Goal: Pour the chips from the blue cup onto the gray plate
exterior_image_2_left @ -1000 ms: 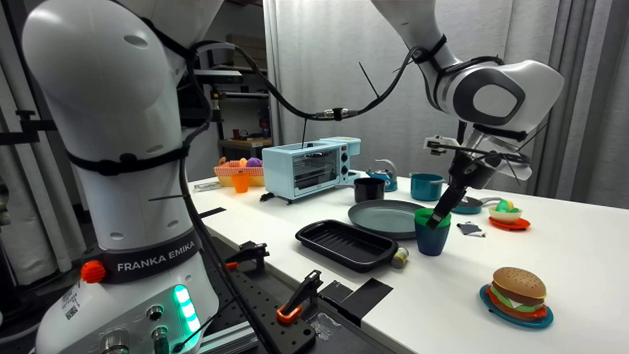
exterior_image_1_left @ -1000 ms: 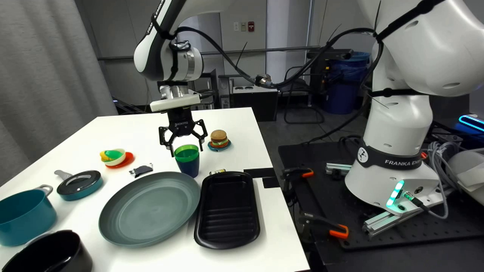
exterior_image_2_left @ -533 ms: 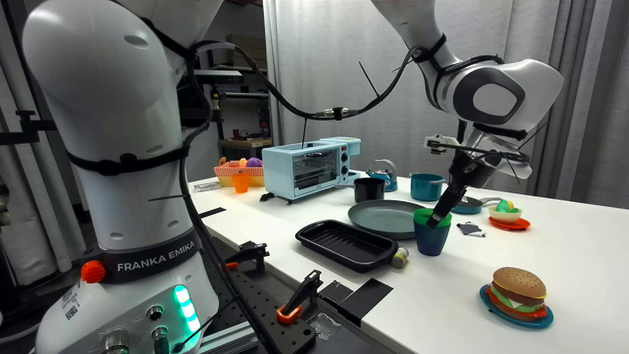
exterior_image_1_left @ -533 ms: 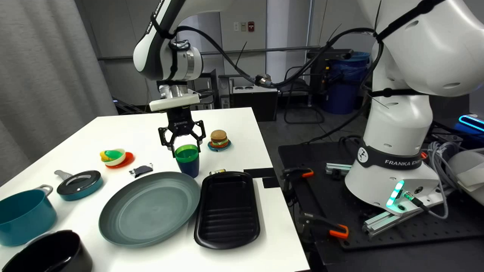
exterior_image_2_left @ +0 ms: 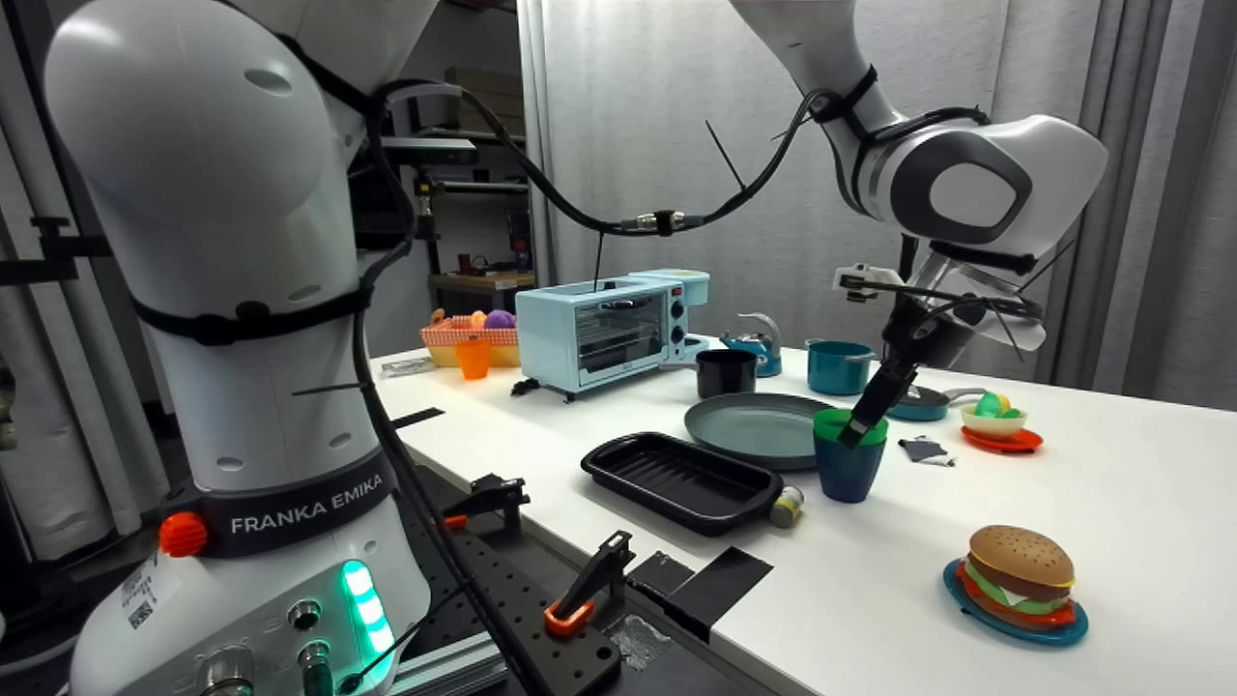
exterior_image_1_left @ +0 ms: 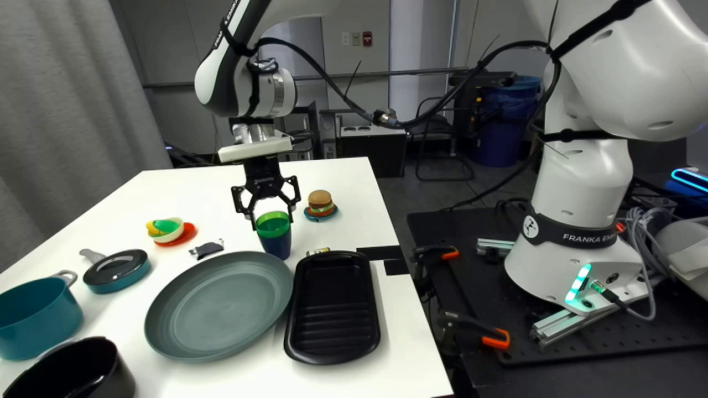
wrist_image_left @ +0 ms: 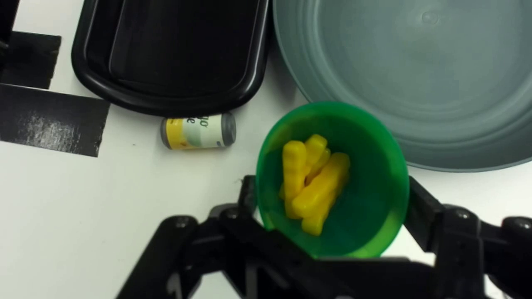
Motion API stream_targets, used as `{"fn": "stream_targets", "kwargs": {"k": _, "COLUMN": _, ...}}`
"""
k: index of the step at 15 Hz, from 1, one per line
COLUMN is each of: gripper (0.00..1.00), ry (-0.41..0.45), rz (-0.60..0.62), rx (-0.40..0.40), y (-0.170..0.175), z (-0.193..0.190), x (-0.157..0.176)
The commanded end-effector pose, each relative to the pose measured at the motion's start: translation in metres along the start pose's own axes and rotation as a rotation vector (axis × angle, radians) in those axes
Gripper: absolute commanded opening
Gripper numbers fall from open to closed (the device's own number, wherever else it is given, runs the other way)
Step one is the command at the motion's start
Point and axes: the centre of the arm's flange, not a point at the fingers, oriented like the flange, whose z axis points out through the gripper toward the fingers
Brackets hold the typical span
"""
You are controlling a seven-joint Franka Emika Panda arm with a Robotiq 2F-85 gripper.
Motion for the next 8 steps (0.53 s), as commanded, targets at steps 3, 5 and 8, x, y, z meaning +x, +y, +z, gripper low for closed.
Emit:
{"fn": "stream_targets", "kwargs": {"k": 3, "gripper": 0.57, "ry": 0.04, "rz": -0.045, "rx": 0.015, "y": 0.009, "z": -0.014, "x": -0.023}}
{"fn": "stream_targets", "kwargs": {"k": 5, "gripper": 0.57, "ry": 0.057, "rz": -0.064, "rx": 0.02, "y": 0.011, "z": -0.018, "x": -0.029}}
{"fn": "stream_targets", "kwargs": {"k": 8, "gripper": 0.57, "ry": 0.082, "rz": -0.092, "rx": 0.031, "y": 0.015, "z": -0.022, "x": -0.041}}
